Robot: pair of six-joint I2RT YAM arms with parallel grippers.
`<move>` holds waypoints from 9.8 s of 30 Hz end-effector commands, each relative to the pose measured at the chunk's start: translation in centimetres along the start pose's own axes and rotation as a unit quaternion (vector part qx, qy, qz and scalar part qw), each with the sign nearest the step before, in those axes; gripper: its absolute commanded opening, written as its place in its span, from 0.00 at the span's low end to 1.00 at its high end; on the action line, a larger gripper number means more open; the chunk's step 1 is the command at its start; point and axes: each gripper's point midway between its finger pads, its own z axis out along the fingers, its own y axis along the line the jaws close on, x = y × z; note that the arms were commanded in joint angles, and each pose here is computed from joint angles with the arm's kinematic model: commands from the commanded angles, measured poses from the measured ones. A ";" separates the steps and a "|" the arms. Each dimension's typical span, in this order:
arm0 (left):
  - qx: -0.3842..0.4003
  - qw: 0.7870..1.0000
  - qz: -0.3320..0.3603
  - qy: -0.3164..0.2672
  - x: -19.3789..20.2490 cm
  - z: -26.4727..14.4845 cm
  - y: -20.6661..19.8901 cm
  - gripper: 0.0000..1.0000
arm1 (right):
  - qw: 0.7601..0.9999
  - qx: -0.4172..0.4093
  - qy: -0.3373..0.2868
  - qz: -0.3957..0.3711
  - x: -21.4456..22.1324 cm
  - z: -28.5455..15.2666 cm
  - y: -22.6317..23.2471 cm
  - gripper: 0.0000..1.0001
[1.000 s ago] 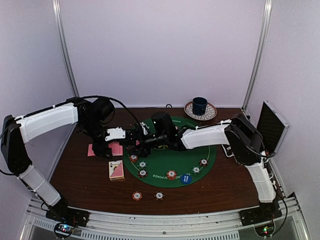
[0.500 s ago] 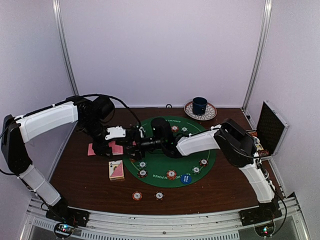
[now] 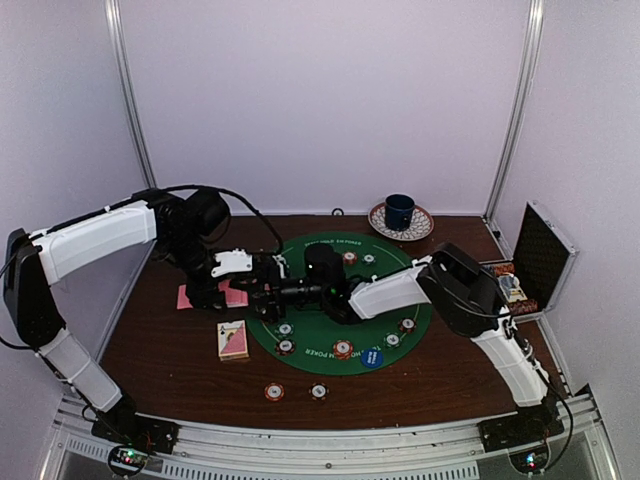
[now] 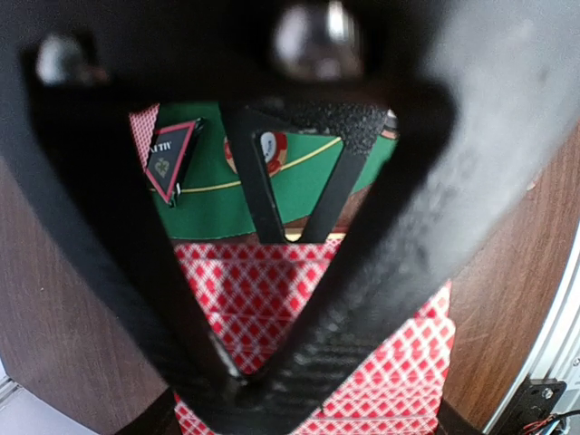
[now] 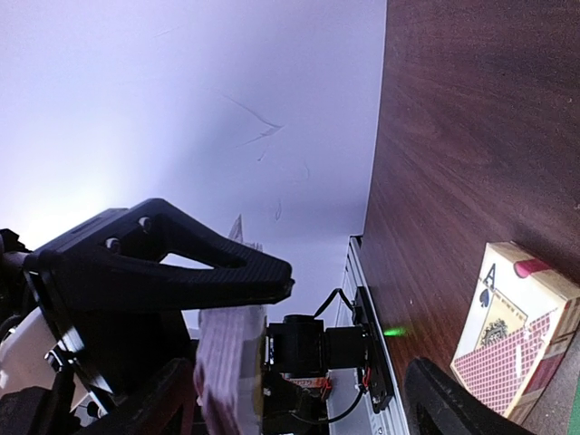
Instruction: Distribute texas hold em gaming equipment
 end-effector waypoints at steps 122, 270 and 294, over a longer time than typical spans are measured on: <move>0.010 1.000 -0.001 0.014 0.2 -0.1 -0.2 0.00 | 0.995 0.053 0.040 -0.076 0.7 0.9 -0.8 0.70; -0.004 0.999 -0.002 0.041 1.5 -0.8 -0.2 0.00 | 0.760 0.619 -0.125 -0.154 -6.0 -28.2 -5.9 0.99; -0.013 1.000 -0.008 0.026 0.9 -1.5 0.1 0.00 | 0.933 0.309 -0.150 -0.110 -3.4 -18.8 1.3 0.93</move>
